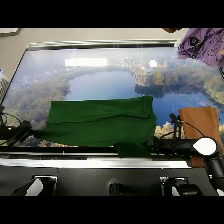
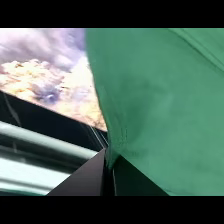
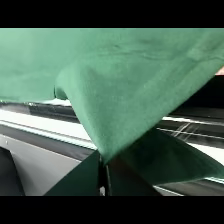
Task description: Fold the clothes and pants, and hang the long-sleeved shirts on hangers.
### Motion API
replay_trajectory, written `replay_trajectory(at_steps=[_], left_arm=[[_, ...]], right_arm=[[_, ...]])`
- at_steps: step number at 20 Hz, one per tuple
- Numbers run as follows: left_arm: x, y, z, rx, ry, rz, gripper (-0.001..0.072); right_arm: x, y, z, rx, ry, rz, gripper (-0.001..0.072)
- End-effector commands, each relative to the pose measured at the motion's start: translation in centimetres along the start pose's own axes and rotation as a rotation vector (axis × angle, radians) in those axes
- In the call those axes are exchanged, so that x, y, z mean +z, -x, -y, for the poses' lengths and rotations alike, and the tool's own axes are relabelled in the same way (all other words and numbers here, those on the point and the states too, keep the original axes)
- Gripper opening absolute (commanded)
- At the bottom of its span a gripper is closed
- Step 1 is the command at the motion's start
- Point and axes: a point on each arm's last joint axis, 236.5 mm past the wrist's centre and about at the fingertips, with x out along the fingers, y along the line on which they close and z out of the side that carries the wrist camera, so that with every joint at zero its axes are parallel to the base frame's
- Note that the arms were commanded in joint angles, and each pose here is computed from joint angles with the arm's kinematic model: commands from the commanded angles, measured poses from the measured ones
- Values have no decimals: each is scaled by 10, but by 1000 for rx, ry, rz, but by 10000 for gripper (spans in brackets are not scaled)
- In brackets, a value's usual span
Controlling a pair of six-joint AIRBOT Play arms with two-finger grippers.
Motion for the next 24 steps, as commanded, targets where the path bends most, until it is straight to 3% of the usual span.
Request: replay_trajectory(at_steps=[1, 15, 24], left_arm=[[18, -6, 11, 5, -44, 83, 16], [145, -58, 53, -11, -126, 209, 16], [174, -108, 76, -6, -181, 143, 16]], right_arm=[[25, 4, -4, -7, 22, 78, 23], [219, -41, 5, -193, 209, 81, 23], [268, -78, 19, -203, 184, 73, 24]])
